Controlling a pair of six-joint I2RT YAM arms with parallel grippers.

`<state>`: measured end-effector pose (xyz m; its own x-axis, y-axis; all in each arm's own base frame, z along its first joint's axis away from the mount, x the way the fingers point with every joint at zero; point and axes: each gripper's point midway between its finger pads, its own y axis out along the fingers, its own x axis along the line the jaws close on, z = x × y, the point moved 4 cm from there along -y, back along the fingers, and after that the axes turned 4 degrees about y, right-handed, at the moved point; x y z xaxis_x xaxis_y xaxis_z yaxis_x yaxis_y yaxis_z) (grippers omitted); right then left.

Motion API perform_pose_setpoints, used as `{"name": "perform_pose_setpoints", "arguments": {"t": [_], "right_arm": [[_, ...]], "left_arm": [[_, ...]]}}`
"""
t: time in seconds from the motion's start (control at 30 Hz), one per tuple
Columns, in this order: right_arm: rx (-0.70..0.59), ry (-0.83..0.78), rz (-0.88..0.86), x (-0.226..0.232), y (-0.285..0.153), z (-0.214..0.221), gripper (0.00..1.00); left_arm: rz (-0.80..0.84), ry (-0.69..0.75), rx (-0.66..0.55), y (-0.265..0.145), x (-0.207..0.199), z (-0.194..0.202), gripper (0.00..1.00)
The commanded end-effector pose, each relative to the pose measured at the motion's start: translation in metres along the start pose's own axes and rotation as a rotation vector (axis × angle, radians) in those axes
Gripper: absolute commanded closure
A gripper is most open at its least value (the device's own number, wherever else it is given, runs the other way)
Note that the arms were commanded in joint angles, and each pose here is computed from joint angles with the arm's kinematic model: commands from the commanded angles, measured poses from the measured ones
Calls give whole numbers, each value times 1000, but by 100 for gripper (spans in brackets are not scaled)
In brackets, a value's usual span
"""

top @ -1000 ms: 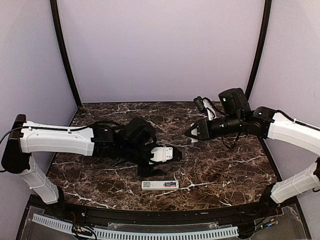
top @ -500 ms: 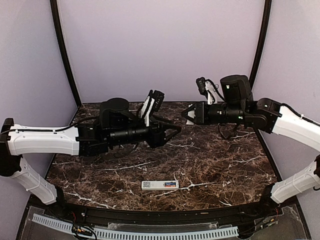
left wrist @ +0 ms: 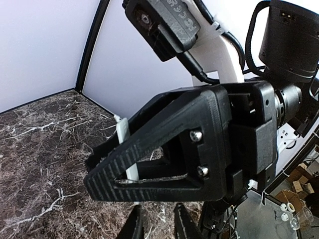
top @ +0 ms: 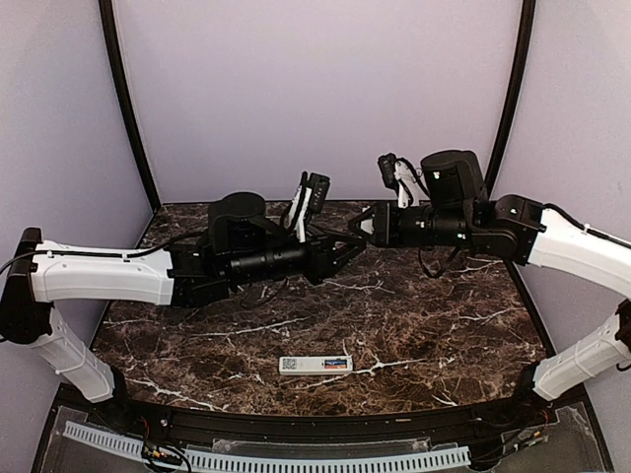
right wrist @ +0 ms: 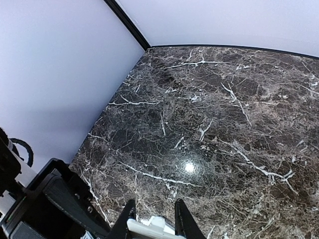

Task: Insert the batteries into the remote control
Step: Pass from the right arm to the left

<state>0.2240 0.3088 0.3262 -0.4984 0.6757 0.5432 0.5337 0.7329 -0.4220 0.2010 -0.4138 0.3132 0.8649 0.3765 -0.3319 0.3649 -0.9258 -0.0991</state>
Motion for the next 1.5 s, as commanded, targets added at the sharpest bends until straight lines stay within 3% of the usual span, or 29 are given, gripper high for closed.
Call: {"name": "perform_pose_setpoints", "arguments": {"t": [0.0,0.3,0.7,0.8,0.93,1.2,1.47], "right_arm": [[-33,-4,-46,16,3,-9,99],[-39,-8,-78,22,1,-10,99],[-8,-41,-132,30,3,-7,99],[-16,-44,-132,30,0,-8,99],[-48,-57,-124,30,-12,-14,99],[-62,-61,-127,33,-18,-19,100],[-55,-56,-152,37,-15,-18,100]], "left_arm": [[30,-11,-48,3,-4,-15,84],[20,0,-29,7,1,-12,97],[16,18,-67,1,2,-19,100],[31,20,-63,-3,1,-19,85],[3,16,-64,-14,6,-14,74],[-82,44,-50,-25,20,-13,74],[-55,41,-46,-16,17,-15,74]]}}
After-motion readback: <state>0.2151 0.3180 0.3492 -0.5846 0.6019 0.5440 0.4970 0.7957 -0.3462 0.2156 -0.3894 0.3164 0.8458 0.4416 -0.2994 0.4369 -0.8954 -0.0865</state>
